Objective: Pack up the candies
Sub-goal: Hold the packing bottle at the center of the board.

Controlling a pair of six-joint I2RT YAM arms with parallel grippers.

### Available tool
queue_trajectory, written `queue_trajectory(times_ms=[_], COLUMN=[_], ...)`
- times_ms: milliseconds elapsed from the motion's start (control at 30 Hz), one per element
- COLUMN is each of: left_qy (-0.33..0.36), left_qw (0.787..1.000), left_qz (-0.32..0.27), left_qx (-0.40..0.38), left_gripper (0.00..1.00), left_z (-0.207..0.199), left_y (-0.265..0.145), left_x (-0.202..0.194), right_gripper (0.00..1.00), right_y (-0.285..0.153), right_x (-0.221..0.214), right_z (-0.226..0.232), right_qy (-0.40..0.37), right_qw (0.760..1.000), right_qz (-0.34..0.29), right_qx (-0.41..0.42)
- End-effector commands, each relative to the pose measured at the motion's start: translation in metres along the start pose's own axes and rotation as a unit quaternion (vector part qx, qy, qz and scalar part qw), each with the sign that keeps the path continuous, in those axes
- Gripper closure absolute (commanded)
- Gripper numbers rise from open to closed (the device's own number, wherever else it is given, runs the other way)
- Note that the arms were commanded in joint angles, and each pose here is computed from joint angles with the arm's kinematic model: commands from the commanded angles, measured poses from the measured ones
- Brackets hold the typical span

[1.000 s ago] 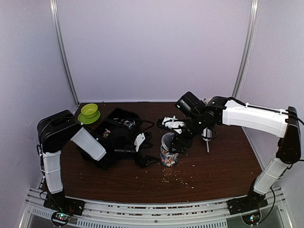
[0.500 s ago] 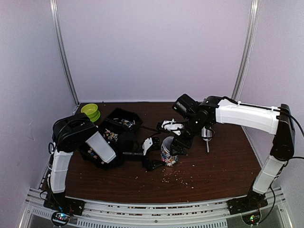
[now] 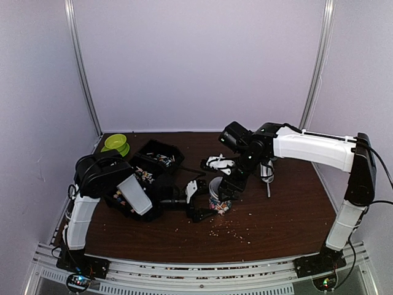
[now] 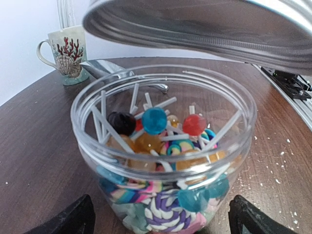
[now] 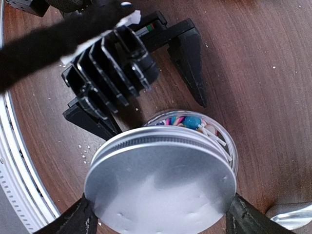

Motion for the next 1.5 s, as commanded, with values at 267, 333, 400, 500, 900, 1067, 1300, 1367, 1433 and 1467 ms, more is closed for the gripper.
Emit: queue_trajectory(times_ms=[267,333,400,500,900,1067,1300,1367,1433,1467], left_qy=[0.023,0.024,0.024,0.026,0.025,0.025,0.026,0.026,0.026,0.026], left_qw=[0.999,0.999,0.999,0.999,0.999,0.999,0.999,0.999,0.999,0.999], left_qz=[-0.031,-0.031,-0.030,-0.030,-0.027,-0.027,-0.024,-0.024,-0.023,-0.023], left_qx=[0.020,0.021,0.022,0.022,0.020,0.017,0.015,0.014,0.013,0.014], left_gripper=[0.02,0.02,0.02,0.02,0.02,0.02,0.02,0.02,0.02,0.02], left_z=[-0.001,-0.001,-0.001,-0.001,-0.001,-0.001,-0.001,-0.001,-0.001,-0.001], left_y=[-0.004,-0.005,-0.005,-0.005,-0.004,-0.003,-0.002,-0.002,-0.001,-0.001], left_x=[-0.001,-0.001,-0.002,-0.002,-0.003,-0.004,-0.005,-0.005,-0.005,-0.005], right_gripper=[0.13,0.13,0.12,0.12,0.11,0.10,0.08,0.08,0.07,0.07], right_y=[0.006,0.007,0.007,0.009,0.015,0.016,0.017,0.016,0.015,0.015], right_x=[-0.002,-0.001,0.000,0.001,0.004,0.007,0.011,0.013,0.016,0.016], right_z=[-0.012,-0.013,-0.013,-0.014,-0.019,-0.021,-0.023,-0.024,-0.025,-0.025], right_qy=[0.010,0.009,0.010,0.008,0.006,0.007,0.007,0.007,0.008,0.008], right_qw=[0.999,0.999,0.999,0.999,0.998,0.998,0.998,0.998,0.999,0.999], right_qz=[0.034,0.035,0.035,0.040,0.057,0.052,0.051,0.048,0.044,0.044], right_qx=[-0.016,-0.015,-0.015,-0.011,-0.022,-0.024,-0.028,-0.029,-0.031,-0.030])
Point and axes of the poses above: each gripper's point midway between its finger pads, its own y axis out along the fingers, its own z axis along the line the jaws close on, x = y × z, the point moved 6 cm from there along -y, back along the fingers, and after that the axes turned 3 degrees about -y, right-handed, at the moved point
